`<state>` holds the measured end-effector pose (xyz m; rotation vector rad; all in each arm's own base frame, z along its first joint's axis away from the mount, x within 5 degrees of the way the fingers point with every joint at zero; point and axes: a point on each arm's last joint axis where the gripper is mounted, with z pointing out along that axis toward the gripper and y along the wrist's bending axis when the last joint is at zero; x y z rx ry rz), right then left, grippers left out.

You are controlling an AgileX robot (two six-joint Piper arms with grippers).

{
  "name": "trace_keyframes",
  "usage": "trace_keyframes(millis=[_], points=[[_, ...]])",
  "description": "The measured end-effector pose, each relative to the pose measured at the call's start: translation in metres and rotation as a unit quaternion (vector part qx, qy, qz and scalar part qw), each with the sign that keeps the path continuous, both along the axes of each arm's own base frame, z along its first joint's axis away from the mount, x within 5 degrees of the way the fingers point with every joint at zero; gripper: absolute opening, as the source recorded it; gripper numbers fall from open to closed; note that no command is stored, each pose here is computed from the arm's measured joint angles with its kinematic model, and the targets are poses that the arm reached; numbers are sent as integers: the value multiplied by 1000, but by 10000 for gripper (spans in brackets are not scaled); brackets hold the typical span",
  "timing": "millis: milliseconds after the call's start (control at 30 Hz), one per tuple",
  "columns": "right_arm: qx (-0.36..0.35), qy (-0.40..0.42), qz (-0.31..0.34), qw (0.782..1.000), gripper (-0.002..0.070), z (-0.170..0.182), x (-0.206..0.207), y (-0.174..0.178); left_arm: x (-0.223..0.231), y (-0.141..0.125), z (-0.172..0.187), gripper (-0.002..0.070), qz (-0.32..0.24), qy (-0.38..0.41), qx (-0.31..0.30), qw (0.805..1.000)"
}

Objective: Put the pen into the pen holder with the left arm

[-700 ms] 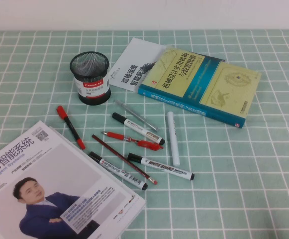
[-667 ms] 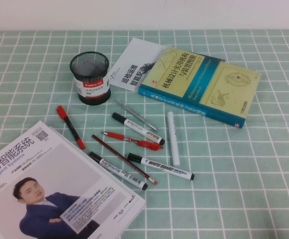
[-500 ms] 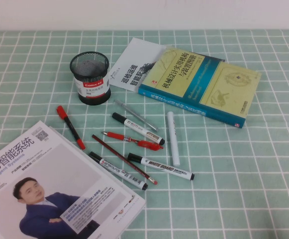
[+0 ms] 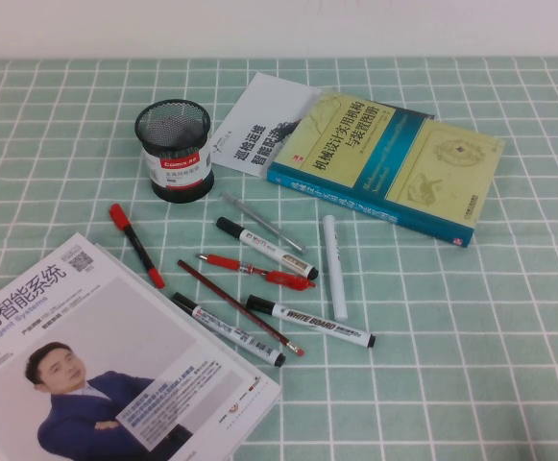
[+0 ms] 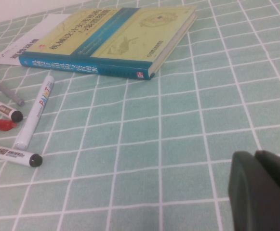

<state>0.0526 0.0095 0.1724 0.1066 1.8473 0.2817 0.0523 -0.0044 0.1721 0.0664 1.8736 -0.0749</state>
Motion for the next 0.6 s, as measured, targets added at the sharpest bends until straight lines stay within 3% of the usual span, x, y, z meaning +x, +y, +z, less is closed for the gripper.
trace_keyframes(millis=[600], points=[[0, 0, 0, 1000, -20, 0, 0, 0, 0, 1, 0, 0, -1, -1, 15, 1000]])
